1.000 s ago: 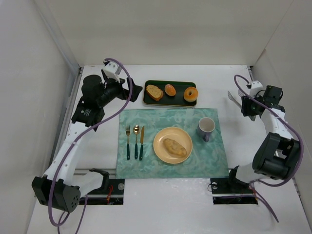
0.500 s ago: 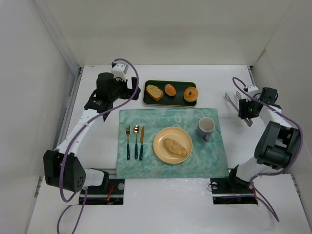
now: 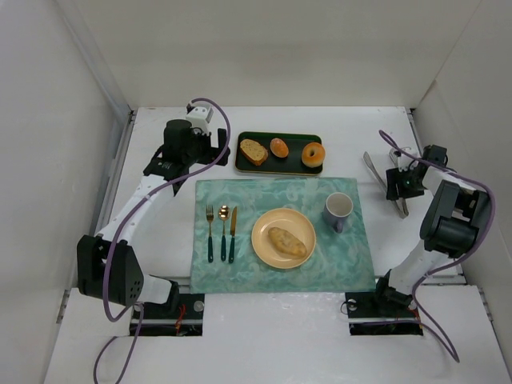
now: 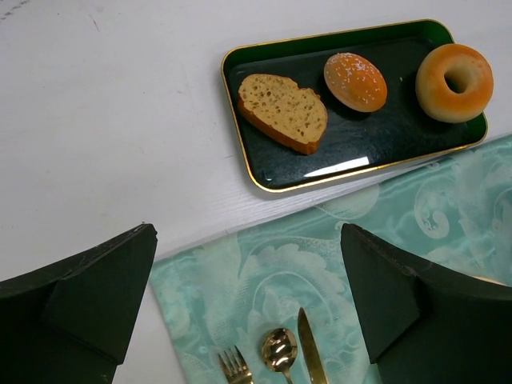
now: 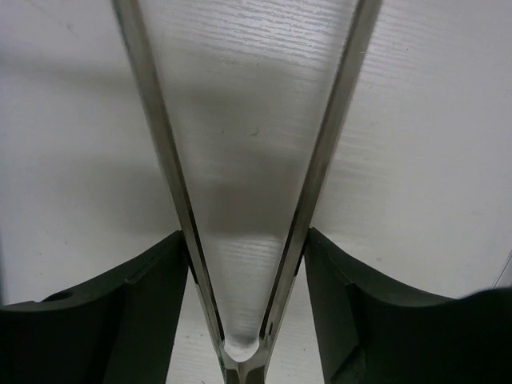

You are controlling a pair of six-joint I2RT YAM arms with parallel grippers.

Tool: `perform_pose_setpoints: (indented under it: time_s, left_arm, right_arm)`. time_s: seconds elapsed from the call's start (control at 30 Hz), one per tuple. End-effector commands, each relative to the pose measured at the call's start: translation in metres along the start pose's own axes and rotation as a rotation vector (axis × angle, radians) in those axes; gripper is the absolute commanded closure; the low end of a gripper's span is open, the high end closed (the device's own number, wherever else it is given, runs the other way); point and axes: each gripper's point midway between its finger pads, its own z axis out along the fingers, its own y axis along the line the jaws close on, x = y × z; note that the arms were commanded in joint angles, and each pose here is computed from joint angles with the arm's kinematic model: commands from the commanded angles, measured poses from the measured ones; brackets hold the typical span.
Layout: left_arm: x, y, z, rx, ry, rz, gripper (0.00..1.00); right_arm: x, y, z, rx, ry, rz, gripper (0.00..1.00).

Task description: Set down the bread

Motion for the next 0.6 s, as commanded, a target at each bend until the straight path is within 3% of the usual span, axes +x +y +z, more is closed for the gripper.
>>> perform_pose_setpoints:
  time_s: [0.0, 0.2, 0.4, 0.57]
  left_arm:
    - [-0.017, -0.001, -0.005, -0.003, -0.053, 0.028, 0.0]
    - [-0.017, -0.001, -0.005, -0.003, -0.053, 0.028, 0.0]
    - [-0.021, -0.002, -0.011, -0.002, -0.063, 0.029, 0.0]
    - [-0.031, -0.004, -0.021, 0.001, -0.097, 0.033, 0.0]
  right_arm:
    - [-0.01, -0.01, -0.003, 0.023, -0.008, -0.009, 0.35]
    - [-0.01, -0.01, -0.003, 0.023, -0.008, -0.009, 0.27]
    - [-0.025, -0.014, -0.029, 0.084, -0.07, -0.031, 0.01]
    - [-0.049, -0.013, -0.081, 0.152, -0.172, -0.052, 0.0]
